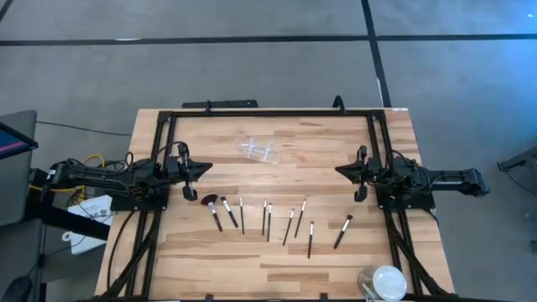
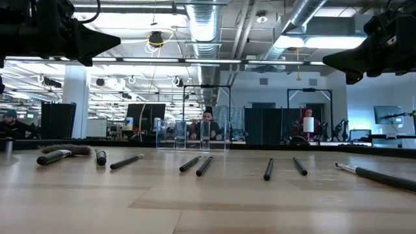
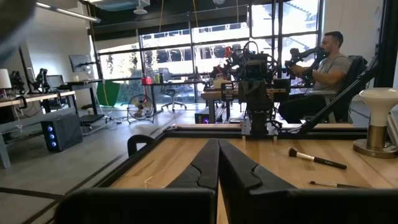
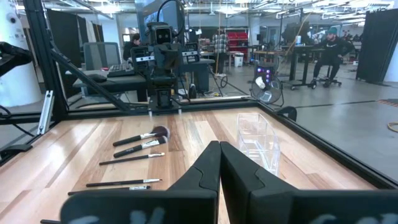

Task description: Sort items

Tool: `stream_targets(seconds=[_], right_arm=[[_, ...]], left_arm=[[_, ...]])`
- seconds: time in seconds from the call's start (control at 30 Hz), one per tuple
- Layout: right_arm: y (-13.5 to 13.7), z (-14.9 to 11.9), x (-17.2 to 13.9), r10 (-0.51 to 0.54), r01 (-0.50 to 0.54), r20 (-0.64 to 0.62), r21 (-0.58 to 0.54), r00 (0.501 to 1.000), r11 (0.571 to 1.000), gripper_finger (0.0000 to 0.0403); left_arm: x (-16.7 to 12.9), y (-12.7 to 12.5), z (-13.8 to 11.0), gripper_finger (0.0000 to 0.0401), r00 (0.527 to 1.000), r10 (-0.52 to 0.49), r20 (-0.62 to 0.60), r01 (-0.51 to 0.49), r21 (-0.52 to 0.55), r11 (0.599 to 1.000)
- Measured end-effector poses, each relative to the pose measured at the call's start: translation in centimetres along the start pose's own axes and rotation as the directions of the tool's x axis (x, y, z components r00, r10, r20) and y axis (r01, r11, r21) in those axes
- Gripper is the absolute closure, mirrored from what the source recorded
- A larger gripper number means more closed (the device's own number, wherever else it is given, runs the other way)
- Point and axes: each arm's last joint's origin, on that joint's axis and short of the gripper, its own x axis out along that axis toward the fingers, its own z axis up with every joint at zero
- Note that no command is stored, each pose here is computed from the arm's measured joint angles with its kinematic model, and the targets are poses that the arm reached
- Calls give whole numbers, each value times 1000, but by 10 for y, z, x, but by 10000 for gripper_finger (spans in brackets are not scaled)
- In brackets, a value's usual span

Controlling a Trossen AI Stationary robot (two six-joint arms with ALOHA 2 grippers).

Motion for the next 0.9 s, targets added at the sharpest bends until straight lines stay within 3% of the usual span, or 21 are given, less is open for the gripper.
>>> stream_targets(seconds=[0.67,0.9], right_arm=[[0,0,0,0,0,0,0,1000,1000,402],[0,0,0,1,-1,0,0,1000,1000,402]], left_arm=[[0,0,3,397,1000,4,27,-4,-8,1000],[2,-1,-1,397,1000,-10,-8,11,97,995]])
